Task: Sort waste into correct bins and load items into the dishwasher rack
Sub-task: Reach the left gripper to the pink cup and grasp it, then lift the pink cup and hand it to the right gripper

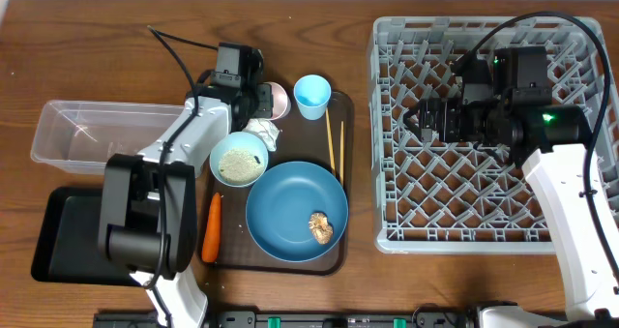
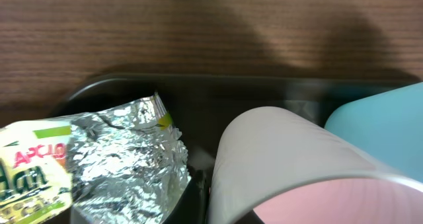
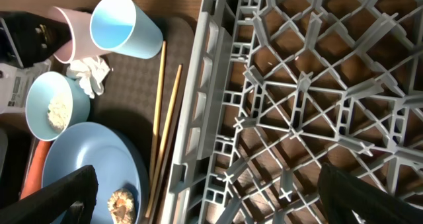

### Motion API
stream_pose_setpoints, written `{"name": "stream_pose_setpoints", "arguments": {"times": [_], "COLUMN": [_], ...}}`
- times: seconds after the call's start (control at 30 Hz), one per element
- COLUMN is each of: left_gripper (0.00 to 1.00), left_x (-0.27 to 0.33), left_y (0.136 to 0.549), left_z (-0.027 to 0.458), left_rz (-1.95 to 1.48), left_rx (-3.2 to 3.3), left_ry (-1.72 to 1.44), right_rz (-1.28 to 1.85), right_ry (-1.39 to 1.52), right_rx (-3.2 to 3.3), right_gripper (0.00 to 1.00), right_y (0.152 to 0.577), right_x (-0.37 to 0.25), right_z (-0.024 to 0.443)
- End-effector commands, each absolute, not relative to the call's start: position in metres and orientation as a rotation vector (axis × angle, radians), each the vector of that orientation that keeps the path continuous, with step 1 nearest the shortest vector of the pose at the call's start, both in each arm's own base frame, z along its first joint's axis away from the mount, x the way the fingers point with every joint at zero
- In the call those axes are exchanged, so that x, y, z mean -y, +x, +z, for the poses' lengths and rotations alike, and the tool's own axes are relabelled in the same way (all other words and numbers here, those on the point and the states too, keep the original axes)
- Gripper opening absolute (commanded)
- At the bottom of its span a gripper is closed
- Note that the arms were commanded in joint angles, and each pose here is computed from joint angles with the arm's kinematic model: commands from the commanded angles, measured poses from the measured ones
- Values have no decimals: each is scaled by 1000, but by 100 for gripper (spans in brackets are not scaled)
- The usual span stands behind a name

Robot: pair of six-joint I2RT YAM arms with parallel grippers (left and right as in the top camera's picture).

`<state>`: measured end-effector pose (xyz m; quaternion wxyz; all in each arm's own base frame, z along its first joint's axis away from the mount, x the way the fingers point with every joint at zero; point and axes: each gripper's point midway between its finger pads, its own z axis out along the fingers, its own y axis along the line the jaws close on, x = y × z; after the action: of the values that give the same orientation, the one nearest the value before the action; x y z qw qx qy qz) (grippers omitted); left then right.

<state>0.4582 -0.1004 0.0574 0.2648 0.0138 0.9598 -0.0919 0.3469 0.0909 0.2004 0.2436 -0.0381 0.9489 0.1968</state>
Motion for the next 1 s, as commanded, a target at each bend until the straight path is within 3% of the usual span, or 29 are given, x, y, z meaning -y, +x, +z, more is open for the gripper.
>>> {"name": "stream_pose_setpoints", "arguments": {"times": [0.0, 0.17, 0.3, 0.4, 0.7, 0.97], "left_gripper": [6, 6, 6, 6, 6, 6], "left_x": [101, 104, 132, 162, 212, 219], "left_y": [465, 438, 397, 364, 285, 247], "left_z": [115, 177, 222, 256, 335, 384], "left_rz": [-283, -352, -597, -843, -1420, -1679], "left_rx": [-2470, -2403, -2366, -2289, -1958, -1636], "left_ry": [14, 31, 141, 312, 717, 992], "right_rz": [537, 537, 593, 749, 1068, 1106], "right_ry": [-97, -97, -126, -306, -842, -1012], "right_rx": [-2575, -2574, -2527, -2400, -1820, -1636], "right_gripper": [99, 99, 98, 97, 91, 92], "right_y": [350, 349, 351, 347, 281, 247], "right_x": [-92, -92, -99, -123, -176, -196], "right_z": [209, 209, 220, 245, 356, 382]}}
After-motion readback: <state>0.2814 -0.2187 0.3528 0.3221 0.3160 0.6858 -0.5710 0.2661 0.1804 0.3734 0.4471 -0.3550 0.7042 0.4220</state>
